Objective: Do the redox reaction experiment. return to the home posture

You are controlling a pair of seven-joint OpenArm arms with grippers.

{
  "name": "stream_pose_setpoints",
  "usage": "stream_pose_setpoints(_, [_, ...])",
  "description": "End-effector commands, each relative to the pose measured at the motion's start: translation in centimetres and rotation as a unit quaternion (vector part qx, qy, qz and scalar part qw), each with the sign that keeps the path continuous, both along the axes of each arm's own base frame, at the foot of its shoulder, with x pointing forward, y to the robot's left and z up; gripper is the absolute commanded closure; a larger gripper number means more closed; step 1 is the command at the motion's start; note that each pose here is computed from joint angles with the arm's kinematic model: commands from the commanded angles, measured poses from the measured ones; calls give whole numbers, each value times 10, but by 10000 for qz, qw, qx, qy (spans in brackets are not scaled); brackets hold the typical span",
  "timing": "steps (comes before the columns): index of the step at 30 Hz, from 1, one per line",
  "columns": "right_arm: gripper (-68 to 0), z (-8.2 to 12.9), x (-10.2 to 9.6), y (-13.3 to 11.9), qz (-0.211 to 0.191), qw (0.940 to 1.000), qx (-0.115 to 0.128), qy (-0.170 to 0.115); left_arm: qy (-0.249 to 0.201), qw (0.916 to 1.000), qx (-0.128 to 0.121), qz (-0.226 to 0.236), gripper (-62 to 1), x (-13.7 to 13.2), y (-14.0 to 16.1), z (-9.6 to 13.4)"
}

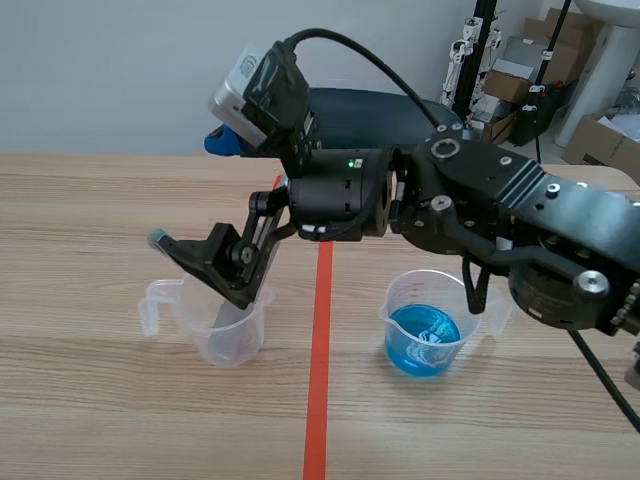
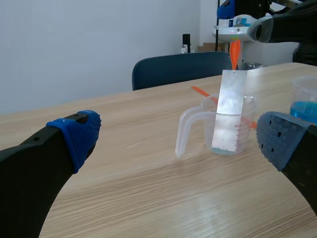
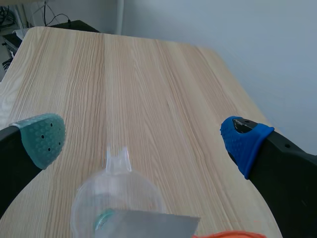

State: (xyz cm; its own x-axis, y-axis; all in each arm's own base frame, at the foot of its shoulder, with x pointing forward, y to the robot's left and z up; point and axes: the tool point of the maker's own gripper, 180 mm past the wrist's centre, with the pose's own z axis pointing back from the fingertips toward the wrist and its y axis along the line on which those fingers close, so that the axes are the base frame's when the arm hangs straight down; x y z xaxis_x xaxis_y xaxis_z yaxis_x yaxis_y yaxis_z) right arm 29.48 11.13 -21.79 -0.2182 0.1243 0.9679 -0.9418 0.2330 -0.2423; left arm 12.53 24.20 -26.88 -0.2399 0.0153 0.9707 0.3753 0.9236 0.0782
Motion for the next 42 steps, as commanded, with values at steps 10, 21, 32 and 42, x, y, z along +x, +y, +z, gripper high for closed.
stream_pose_setpoints(10, [-679, 54, 22, -59, -460, 9978, 286, -371, -421, 9962, 172, -738, -623, 25, 11, 56])
stream_pose_setpoints(21, [-679, 75, 37, -156, -1573, 9856, 352, -506, -582, 9807, 594, -1767, -623, 47, -5, 85])
stream_pose_setpoints(32, [-679, 73, 26, -246, -2719, 9581, 725, -533, -547, 9767, 727, -1942, -623, 52, -6, 88])
stream_pose_setpoints(42, [-679, 60, 2, -289, -3266, 9431, 198, -590, -368, 9793, 668, -1875, -623, 59, -47, 81])
